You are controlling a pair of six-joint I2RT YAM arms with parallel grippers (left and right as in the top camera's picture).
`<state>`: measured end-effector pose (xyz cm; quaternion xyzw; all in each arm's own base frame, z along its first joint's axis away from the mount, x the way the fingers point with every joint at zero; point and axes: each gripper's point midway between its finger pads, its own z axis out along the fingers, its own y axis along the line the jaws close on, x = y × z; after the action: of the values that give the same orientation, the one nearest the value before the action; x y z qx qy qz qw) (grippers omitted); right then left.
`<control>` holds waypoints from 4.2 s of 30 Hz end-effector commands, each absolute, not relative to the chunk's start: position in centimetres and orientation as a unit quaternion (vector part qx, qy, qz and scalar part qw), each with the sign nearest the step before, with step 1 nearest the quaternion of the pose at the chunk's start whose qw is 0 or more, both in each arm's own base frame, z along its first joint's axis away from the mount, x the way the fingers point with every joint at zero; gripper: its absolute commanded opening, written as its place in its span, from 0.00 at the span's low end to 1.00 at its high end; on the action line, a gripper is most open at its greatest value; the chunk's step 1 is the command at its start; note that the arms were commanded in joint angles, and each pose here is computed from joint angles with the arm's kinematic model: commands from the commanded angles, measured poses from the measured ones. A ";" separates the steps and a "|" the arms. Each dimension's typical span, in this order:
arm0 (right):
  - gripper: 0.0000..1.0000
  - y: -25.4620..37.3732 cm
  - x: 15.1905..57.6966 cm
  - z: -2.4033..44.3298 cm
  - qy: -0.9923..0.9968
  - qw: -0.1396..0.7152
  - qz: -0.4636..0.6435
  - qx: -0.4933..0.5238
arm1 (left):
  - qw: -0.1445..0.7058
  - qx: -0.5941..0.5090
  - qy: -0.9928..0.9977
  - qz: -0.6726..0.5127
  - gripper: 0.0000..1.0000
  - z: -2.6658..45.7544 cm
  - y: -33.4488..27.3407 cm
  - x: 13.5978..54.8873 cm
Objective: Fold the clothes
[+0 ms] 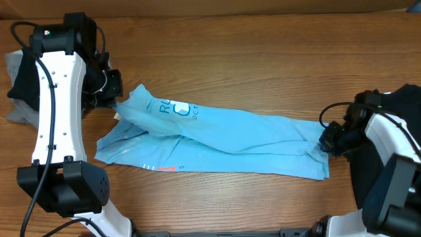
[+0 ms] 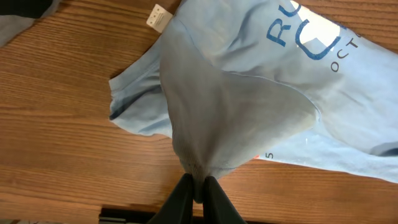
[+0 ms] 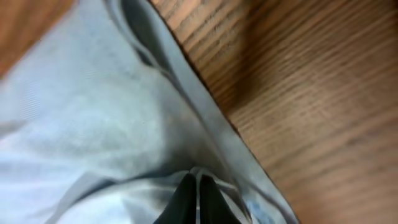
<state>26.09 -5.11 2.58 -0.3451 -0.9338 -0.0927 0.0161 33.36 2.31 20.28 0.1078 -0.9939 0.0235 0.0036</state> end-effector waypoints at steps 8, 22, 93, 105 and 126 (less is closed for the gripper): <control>0.04 -5.8 24.7 6.0 -0.932 0.006 -0.062 -0.356 | 0.004 0.104 -0.994 0.016 0.10 20.1 2.7 33.4; 0.60 -5.7 22.2 6.0 -0.926 0.056 -0.041 -0.371 | 0.004 0.104 -0.994 0.016 0.12 20.1 2.7 33.3; 0.04 -6.3 20.8 2.7 -0.913 0.036 -0.012 -0.405 | -0.023 -0.047 -0.993 0.103 0.51 20.5 -4.5 34.6; 0.54 -7.3 21.0 3.9 -0.908 0.035 0.010 -0.418 | -0.026 -0.047 -0.993 0.103 0.52 20.5 -4.6 34.7; 0.68 -4.8 29.0 16.0 -0.915 -0.185 -0.144 -0.329 | 0.055 -0.098 -0.989 0.091 0.54 16.2 -8.2 31.4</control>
<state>28.54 -5.02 13.60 -0.3455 -0.9172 -0.1319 -0.1486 32.64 -7.20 18.10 -0.0823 -0.9916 0.0964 0.0246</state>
